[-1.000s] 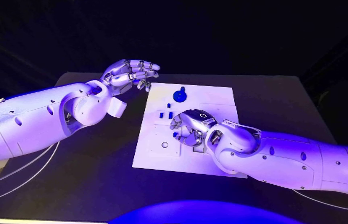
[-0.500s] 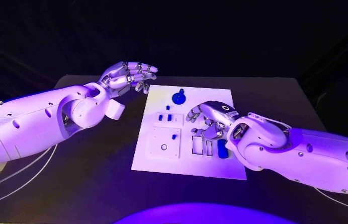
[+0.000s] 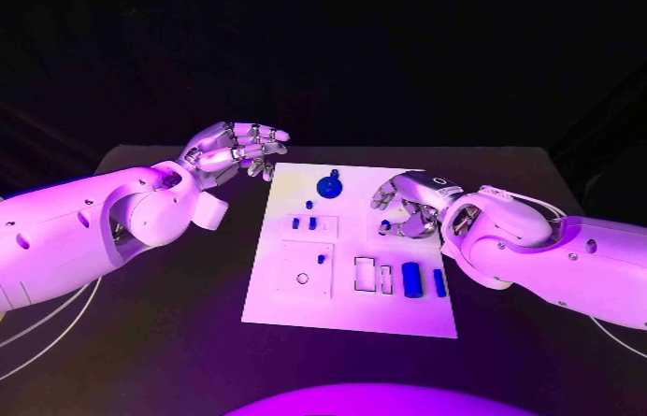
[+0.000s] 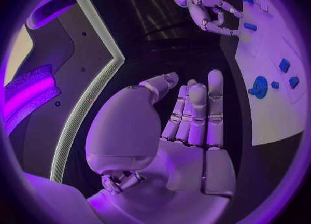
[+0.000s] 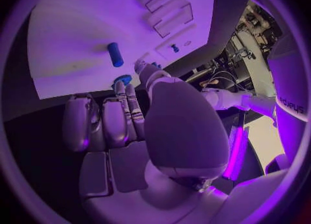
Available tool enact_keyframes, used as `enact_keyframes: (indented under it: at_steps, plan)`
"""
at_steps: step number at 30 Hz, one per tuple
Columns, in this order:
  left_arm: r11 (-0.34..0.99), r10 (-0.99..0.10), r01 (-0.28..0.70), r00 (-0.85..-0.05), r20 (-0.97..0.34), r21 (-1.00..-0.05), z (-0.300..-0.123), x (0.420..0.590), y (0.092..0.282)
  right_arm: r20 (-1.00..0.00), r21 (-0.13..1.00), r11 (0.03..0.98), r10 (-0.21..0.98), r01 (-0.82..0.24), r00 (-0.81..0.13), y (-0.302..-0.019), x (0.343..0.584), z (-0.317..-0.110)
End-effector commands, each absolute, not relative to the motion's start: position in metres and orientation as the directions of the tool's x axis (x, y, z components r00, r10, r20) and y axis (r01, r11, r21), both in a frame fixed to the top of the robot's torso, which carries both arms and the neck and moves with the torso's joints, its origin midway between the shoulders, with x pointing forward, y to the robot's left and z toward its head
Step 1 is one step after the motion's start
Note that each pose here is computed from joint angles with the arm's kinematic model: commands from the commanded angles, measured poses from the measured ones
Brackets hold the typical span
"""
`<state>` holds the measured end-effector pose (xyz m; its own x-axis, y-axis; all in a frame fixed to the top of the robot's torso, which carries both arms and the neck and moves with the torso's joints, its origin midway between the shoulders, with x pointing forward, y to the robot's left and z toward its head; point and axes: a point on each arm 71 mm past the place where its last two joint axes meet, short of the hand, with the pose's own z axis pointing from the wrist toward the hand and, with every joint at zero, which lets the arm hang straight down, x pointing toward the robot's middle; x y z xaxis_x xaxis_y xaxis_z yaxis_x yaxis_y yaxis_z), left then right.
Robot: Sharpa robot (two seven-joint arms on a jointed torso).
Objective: Assemble the parts on the task board
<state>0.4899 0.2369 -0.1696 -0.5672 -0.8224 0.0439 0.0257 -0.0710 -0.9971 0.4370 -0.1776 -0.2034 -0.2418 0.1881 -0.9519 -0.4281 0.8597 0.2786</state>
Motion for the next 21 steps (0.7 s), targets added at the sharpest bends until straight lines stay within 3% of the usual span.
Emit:
enact_keyframes:
  at_steps: [1, 21]
  plan:
    - [-0.084, -0.812, 0.030, -0.582, 0.051, -0.996, -0.169, 0.489, 0.235, -0.952, 0.230, 0.866, 0.107, -0.443, -0.286, -0.177, 0.438, -0.210]
    - [-0.082, -0.811, 0.025, -0.583, 0.052, -0.996, -0.170, 0.489, 0.236, -0.955, 0.169, 0.889, 0.040, -0.427, -0.294, -0.178, 0.445, -0.224]
